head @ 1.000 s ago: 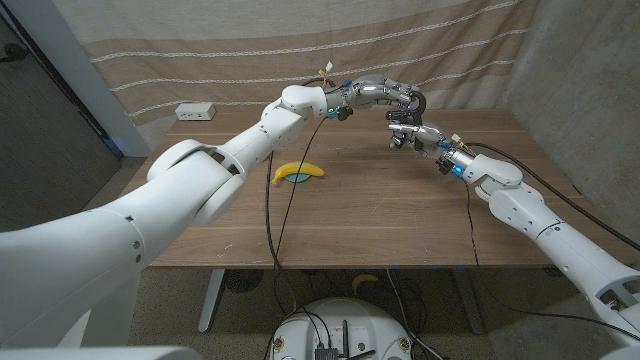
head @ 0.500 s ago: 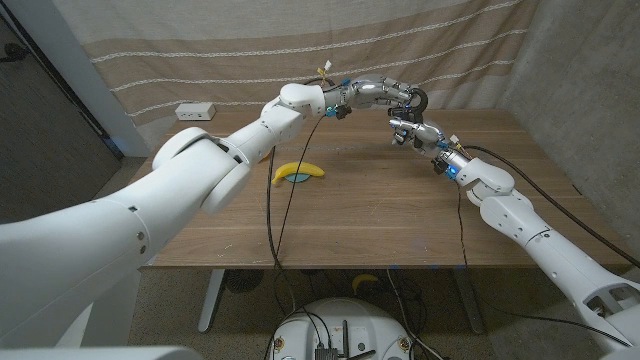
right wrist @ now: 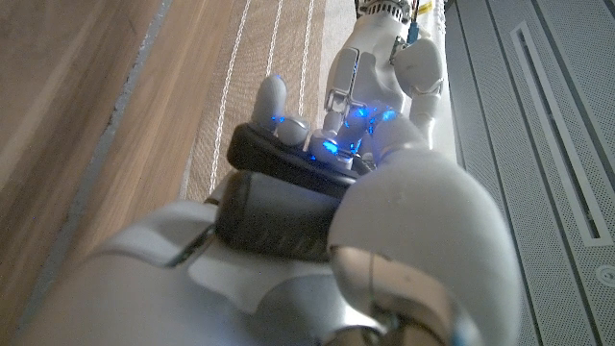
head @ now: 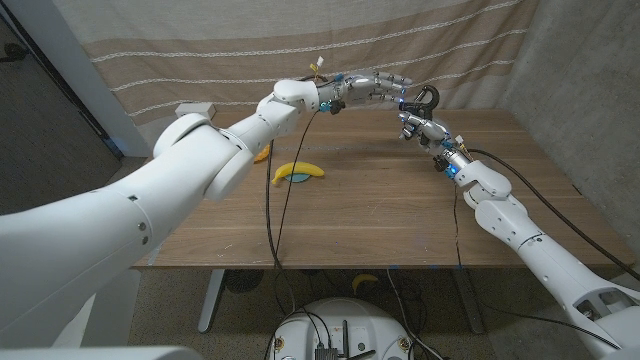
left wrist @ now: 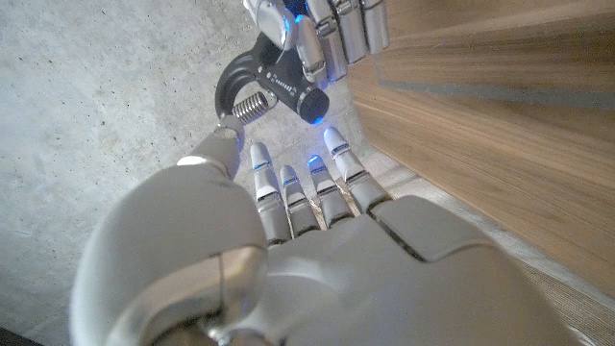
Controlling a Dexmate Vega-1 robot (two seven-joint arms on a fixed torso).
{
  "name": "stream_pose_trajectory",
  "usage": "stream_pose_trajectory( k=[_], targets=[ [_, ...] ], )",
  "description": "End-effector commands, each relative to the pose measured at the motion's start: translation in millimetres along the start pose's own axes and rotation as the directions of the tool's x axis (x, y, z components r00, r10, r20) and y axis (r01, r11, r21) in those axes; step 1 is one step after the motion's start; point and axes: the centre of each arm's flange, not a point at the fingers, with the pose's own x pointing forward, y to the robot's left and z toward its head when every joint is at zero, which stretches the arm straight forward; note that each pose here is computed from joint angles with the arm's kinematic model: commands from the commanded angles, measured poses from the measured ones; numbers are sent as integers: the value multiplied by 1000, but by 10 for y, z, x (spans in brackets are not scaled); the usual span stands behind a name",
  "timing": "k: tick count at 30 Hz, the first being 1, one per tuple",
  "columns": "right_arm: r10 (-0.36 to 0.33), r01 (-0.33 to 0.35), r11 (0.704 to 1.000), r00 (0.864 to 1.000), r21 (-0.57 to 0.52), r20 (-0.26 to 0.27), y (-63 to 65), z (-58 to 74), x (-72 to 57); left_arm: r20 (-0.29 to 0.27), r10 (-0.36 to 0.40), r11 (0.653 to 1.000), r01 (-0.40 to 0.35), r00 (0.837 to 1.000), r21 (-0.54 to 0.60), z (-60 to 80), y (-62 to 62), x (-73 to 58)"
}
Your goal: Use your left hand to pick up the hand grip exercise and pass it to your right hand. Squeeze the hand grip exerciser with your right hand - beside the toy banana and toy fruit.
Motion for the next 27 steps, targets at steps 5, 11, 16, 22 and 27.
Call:
stream_pose_trajectory(
  k=[5, 11, 16, 22, 27],
  targets=[
    [-28, 28, 1000, 1000, -10, 1, -41, -10, 16, 174, 105, 993, -93, 979, -77, 87, 206, -306],
    [-34, 34, 999, 999, -19, 0, -41, -13, 30, 185, 154, 986, -139, 971, -95, 42, 265, -430],
    [-40, 40, 999, 999, -28, 4, -34, -7, 35, 194, 199, 978, -182, 960, -104, 19, 308, -560],
    [-63, 63, 997, 998, -39, 20, -24, -3, 12, 213, 273, 959, -249, 938, -134, -20, 361, -738],
    [-53, 54, 998, 998, -26, 46, -24, -15, 4, 221, 304, 949, -273, 927, -160, -54, 386, -855]
  ],
)
